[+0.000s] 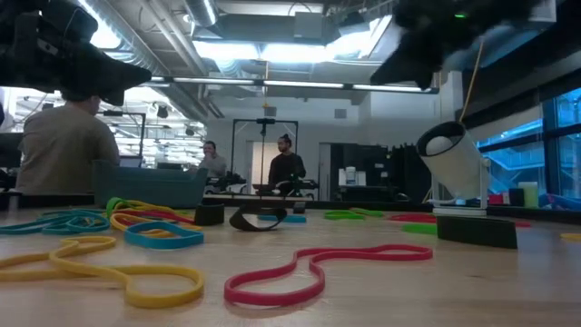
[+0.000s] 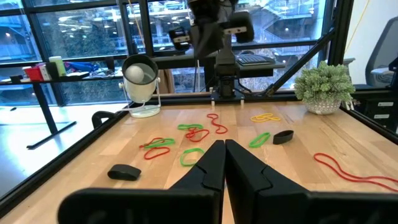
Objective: Pick and place rubber bands into bin
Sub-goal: Put the green rubber band into the bin
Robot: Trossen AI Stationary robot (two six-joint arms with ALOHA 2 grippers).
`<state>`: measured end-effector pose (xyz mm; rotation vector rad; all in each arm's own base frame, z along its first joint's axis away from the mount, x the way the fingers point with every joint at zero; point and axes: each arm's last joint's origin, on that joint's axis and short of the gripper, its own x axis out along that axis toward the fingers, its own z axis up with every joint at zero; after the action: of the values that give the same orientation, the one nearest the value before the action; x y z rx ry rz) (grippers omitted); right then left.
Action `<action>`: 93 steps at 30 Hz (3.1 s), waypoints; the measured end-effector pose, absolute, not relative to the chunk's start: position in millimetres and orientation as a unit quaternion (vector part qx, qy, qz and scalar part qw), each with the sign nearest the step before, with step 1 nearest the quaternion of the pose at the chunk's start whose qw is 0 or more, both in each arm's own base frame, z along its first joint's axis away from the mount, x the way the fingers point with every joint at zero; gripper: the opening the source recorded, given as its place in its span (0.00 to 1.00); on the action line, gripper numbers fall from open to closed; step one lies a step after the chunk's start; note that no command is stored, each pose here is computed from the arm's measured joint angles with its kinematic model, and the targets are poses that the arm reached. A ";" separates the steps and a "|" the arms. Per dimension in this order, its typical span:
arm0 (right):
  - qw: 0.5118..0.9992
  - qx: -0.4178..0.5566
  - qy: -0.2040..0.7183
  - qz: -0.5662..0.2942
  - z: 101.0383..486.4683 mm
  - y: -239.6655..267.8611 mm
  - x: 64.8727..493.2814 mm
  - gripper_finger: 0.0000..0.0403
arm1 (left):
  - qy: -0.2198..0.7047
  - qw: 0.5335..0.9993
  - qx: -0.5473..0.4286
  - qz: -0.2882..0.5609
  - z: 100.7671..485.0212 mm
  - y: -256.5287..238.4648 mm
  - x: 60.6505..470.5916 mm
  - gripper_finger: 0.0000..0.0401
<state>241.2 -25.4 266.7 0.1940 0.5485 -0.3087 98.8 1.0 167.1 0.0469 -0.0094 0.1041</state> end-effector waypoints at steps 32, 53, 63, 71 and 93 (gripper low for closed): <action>0.731 0.231 0.599 -0.231 163.6 -84.5 365.3 0.31 | -0.005 0.998 0.023 0.052 167.0 1.0 98.8 0.01; 0.728 0.238 0.588 -0.261 147.6 -84.7 360.6 0.26 | -0.008 0.998 -0.045 0.053 167.0 1.0 98.8 0.01; 0.733 0.226 0.589 -0.254 134.0 -82.4 353.0 0.26 | -0.013 0.996 -0.034 0.080 168.0 2.6 98.6 0.01; 0.740 0.216 0.588 -0.246 132.4 -81.3 353.3 0.26 | -0.022 0.992 -0.089 0.092 168.6 3.3 98.5 0.01; 0.735 0.238 0.579 -0.260 130.9 -80.8 354.2 0.14 | -0.084 0.959 -0.222 0.154 175.5 7.6 96.9 0.36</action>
<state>354.2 -80.8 130.9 0.5220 1.2726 -0.5711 96.9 7.6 175.5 -0.4509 -0.1713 0.3119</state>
